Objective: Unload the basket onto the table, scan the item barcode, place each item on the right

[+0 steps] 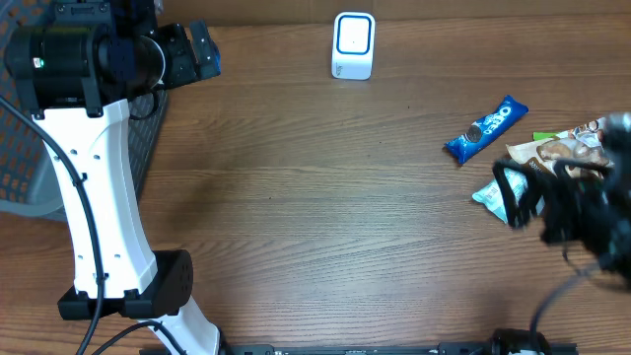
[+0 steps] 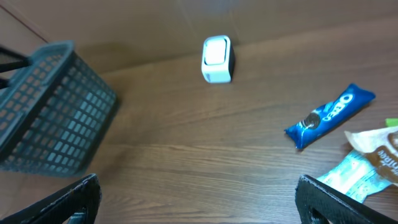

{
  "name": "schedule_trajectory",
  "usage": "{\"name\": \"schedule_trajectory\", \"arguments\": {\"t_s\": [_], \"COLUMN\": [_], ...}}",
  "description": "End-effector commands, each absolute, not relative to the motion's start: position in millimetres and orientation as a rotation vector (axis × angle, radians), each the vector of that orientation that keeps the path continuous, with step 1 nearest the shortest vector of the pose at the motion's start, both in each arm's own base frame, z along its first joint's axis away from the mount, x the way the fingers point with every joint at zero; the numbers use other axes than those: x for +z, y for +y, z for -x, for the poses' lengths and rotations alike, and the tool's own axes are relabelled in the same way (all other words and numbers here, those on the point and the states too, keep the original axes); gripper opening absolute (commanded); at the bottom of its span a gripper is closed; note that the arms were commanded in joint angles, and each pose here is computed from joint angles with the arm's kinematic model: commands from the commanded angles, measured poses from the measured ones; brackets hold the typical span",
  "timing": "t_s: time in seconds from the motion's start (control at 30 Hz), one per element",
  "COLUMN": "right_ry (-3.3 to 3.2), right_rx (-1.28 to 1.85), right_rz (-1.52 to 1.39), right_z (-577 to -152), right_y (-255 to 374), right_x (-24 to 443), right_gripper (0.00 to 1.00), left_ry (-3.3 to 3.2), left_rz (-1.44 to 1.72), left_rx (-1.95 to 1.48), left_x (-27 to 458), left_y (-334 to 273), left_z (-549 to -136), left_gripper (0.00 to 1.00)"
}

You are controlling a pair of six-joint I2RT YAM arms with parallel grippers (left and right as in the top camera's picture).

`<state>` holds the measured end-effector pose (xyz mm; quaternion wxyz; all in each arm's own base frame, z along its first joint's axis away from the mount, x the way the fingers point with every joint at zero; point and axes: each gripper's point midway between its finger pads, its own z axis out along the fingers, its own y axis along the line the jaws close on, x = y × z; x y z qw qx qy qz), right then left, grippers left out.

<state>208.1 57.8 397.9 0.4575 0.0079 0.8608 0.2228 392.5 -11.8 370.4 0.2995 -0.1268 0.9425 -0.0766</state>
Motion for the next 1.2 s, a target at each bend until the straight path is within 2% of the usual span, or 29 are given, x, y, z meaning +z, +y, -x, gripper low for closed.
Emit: {"name": "schedule_trajectory", "arguments": {"t_s": [0.0, 0.27, 0.6, 0.73, 1.03, 1.17], "right_ry": [2.054, 2.050, 1.699, 1.582, 1.563, 1.526], "right_rx": [0.472, 0.283, 0.260, 0.247, 0.172, 0.170], "right_rz": [-0.042, -0.155, -0.089, -0.069, -0.136, -0.130], "right_z": [-189.9, -187.9, -227.0, -228.1, -238.6, -240.8], "right_y": [49.9, 19.9, 15.6, 14.6, -1.9, -2.4], "right_x": [410.6, 403.7, 409.7, 376.4, 270.3, 244.2], "right_gripper": [1.00, 1.00, 1.00, 1.00, 1.00, 1.00], "left_ry": [2.482, 2.482, 2.482, 2.482, 2.482, 2.482], "left_rz": [0.340, 0.340, 0.340, 0.340, 0.340, 0.340], "left_rx": [-0.218, -0.218, -0.218, -0.218, -0.218, -0.218], "left_x": [376.4, 376.4, 376.4, 376.4, 376.4, 376.4], "left_y": [-15.0, -15.0, -15.0, -15.0, -15.0, -15.0], "left_z": [-391.5, -391.5, -391.5, -391.5, -391.5, -391.5], "left_gripper": [1.00, 1.00, 1.00, 1.00, 1.00, 1.00]}}
